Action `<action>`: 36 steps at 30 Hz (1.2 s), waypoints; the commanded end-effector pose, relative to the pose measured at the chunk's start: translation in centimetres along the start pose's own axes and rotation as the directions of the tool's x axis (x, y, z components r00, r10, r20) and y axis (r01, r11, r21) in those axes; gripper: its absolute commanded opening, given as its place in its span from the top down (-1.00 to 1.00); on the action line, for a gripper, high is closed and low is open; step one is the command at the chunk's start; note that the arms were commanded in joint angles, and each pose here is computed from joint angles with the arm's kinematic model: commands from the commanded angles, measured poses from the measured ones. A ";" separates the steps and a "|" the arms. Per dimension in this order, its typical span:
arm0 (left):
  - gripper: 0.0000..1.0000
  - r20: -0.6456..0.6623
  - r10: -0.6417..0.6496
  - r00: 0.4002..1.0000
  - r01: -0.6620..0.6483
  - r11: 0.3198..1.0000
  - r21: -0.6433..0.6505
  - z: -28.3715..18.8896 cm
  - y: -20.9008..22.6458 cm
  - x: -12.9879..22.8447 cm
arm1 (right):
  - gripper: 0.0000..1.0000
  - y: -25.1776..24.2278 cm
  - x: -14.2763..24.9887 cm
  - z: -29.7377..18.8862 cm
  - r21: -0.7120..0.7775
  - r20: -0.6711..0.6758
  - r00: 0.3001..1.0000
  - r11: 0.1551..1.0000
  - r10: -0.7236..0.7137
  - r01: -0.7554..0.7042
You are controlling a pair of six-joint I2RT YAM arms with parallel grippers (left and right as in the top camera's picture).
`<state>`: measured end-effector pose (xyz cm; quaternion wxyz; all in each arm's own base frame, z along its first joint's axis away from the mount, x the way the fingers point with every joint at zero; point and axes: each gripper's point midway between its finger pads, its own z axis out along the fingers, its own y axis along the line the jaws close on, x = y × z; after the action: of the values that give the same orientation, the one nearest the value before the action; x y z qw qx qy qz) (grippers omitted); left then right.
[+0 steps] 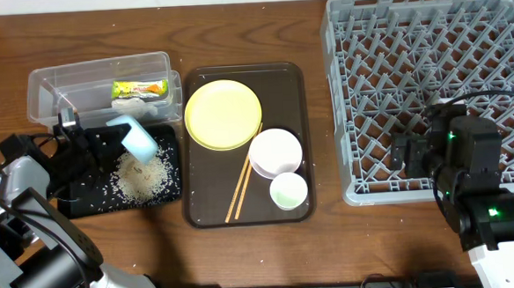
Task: Sort waste into correct bins and load items into the dishwasher rack
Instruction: 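Tip the blue bowl over the black tray to dump the rice, then set the blue bowl back on the dark tray with the left gripper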
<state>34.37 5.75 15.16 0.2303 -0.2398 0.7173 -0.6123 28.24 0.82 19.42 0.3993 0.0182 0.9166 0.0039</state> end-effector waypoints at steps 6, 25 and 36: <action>0.87 -0.029 -0.029 0.999 0.028 0.999 -0.038 0.7 0.3 0.9 | -0.99 0.2 -0.9 -0.6 -0.008 0.029 1.000 1.000 -0.013 0.013; 0.88 -0.667 0.197 0.719 -0.663 0.482 -0.572 9.5 5.6 14.9 | -0.99 0.2 -0.9 -0.6 -0.008 0.028 1.000 1.000 -0.013 0.013; 0.51 -0.771 0.198 0.605 -0.779 0.346 -0.523 11.6 6.9 18.1 | -0.98 0.2 -0.9 -0.6 -0.008 0.028 1.000 1.000 -0.013 0.013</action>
<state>26.76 -14.59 6.63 0.0365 0.1393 0.9759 -0.1638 28.25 0.81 19.43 0.3995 0.0183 0.9166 0.0037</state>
